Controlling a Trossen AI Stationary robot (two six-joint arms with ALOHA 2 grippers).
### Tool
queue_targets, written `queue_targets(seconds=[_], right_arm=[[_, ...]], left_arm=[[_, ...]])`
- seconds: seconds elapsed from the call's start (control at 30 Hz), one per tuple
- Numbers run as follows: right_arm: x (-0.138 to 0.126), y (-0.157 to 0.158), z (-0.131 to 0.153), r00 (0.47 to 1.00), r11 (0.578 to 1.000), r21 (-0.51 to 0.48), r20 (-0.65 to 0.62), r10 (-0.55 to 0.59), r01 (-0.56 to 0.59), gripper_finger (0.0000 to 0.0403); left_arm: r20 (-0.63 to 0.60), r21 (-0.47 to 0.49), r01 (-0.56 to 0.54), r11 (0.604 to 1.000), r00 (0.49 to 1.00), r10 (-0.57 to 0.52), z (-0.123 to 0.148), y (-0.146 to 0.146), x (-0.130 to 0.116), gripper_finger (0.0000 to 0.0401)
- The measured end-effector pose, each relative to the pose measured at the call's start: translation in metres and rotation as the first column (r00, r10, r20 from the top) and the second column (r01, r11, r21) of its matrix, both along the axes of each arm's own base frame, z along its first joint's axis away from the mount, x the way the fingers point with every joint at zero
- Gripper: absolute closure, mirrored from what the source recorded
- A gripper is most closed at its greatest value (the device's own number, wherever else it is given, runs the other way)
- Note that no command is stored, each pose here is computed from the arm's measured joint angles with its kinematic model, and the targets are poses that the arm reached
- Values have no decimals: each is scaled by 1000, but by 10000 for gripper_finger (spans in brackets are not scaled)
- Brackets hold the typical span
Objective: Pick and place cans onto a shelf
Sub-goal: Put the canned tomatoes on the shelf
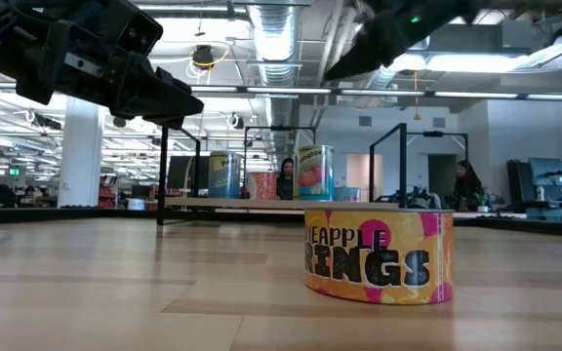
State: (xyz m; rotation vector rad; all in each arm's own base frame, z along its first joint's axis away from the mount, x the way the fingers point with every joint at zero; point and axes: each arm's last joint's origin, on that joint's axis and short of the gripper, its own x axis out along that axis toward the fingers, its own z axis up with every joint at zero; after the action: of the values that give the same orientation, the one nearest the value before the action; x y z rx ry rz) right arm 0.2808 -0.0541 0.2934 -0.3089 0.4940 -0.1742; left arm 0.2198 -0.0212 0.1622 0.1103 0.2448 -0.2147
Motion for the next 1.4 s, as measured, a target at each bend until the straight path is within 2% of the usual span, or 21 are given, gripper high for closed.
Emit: queue_targets(seconds=[0.23, 0.47, 0.63, 0.8, 1.0, 1.23, 1.4], right_arm=[[-22, 43, -14, 976, 991, 40, 183, 120, -129, 394], [-41, 74, -53, 918, 960, 83, 326, 227, -267, 398], [-58, 74, -83, 886, 948, 161, 425, 184, -274, 393], [-70, 68, -104, 905, 934, 270, 412, 108, -234, 395], [-83, 67, -123, 911, 933, 274, 397, 110, -232, 397], [-106, 72, -135, 858, 915, 281, 501, 116, -288, 397], [-114, 73, -143, 866, 931, 284, 495, 65, -232, 396]], left_arm=[[-14, 2, 0, 1000, 1000, 0, -1, 0, 0, 399], [-20, 0, -3, 1000, 1000, 3, -2, 0, -1, 399], [-19, -14, -11, 1000, 1000, 11, 1, 0, 2, 399], [-11, -25, -39, 999, 999, 39, 10, 0, 9, 399], [-100, -11, -43, 999, 994, 42, 19, -7, 18, 399], [-203, 45, -36, 998, 978, 45, 40, -40, 26, 399], [-326, 57, -81, 995, 941, 96, 58, -60, 25, 399]])
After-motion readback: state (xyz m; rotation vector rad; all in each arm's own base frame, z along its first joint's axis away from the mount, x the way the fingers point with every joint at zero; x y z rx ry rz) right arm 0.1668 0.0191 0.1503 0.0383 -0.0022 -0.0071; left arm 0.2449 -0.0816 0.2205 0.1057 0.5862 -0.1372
